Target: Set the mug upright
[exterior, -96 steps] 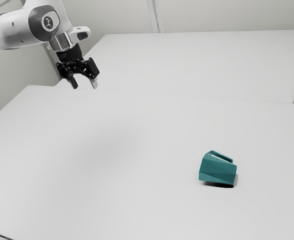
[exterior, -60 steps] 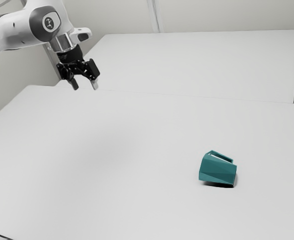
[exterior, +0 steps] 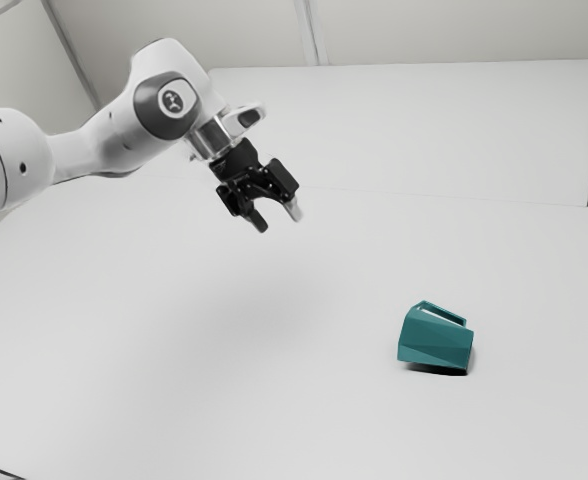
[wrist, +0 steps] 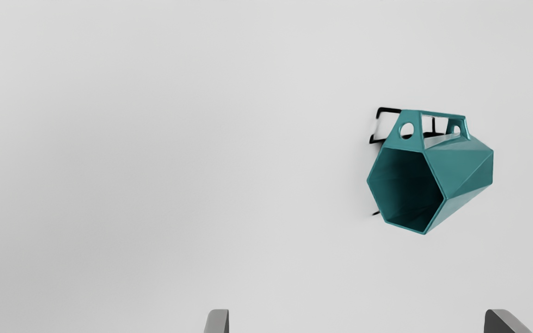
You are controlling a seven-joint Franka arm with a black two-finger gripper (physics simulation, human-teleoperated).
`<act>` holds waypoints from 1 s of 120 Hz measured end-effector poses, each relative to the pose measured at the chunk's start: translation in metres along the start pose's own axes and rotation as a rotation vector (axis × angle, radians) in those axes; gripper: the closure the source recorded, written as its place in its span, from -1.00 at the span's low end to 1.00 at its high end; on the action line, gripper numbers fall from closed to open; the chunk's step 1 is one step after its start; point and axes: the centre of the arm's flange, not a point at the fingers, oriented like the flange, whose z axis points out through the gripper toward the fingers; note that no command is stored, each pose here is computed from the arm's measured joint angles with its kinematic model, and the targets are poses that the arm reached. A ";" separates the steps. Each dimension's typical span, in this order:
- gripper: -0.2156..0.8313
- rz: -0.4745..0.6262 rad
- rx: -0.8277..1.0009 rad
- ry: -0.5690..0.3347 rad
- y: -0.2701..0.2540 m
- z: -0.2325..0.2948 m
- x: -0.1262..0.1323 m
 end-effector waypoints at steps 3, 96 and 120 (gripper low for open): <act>-0.59 0.008 -0.010 0.005 0.006 0.007 0.001; -0.59 -0.091 -0.336 0.047 0.060 0.222 -0.017; -0.59 -0.093 -0.412 0.086 0.069 0.235 -0.015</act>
